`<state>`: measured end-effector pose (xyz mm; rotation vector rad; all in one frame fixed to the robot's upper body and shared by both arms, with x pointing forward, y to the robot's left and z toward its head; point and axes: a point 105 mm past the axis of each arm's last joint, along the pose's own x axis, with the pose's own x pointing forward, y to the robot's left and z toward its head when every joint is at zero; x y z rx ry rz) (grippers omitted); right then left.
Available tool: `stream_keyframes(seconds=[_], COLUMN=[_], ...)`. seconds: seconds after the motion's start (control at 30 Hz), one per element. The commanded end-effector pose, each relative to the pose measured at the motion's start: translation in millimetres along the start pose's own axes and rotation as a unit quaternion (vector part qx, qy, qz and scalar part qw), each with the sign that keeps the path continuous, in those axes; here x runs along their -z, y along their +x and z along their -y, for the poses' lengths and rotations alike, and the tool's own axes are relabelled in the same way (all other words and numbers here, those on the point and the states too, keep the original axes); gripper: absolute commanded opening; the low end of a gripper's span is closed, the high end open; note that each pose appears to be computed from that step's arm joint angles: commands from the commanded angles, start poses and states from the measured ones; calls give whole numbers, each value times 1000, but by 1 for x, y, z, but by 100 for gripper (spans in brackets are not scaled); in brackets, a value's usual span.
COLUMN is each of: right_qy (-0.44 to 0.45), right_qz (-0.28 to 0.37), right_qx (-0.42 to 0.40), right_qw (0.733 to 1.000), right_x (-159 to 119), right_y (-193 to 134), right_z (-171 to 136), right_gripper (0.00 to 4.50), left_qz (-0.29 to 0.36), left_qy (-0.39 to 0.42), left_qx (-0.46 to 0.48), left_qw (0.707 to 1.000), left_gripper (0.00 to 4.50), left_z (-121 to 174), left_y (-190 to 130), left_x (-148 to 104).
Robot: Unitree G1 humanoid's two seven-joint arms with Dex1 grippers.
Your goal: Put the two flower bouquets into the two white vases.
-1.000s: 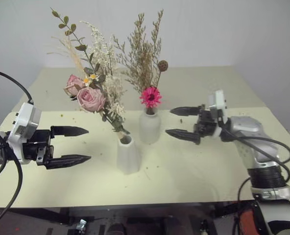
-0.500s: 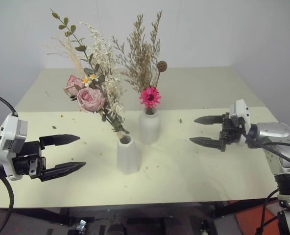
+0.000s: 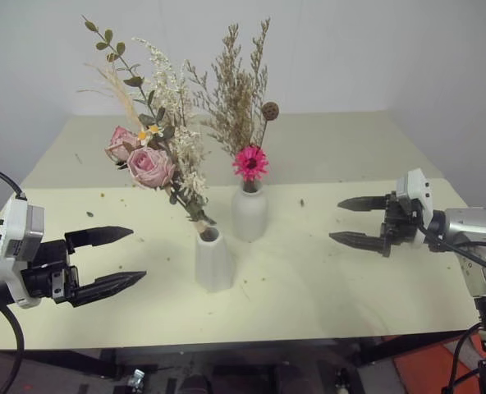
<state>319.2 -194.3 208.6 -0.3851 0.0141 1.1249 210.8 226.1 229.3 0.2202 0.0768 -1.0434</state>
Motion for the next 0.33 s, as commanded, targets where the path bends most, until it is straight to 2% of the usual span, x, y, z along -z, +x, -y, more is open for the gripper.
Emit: stream_keyframes(seconds=[0.03,0.33], right_qy=[-25,-33], right_qz=[-2,-10], right_qx=[21,47], right_qw=[999,998], right_x=[-10,-9], right_y=[-9,-8], right_z=[4,8], right_gripper=[448,448], left_qz=[11,19], left_qy=[26,33], left_qx=[-10,-14], left_qw=[1000,999], left_gripper=[450,450], left_z=[2,0], left_y=[-3,-1], left_x=[-8,-5])
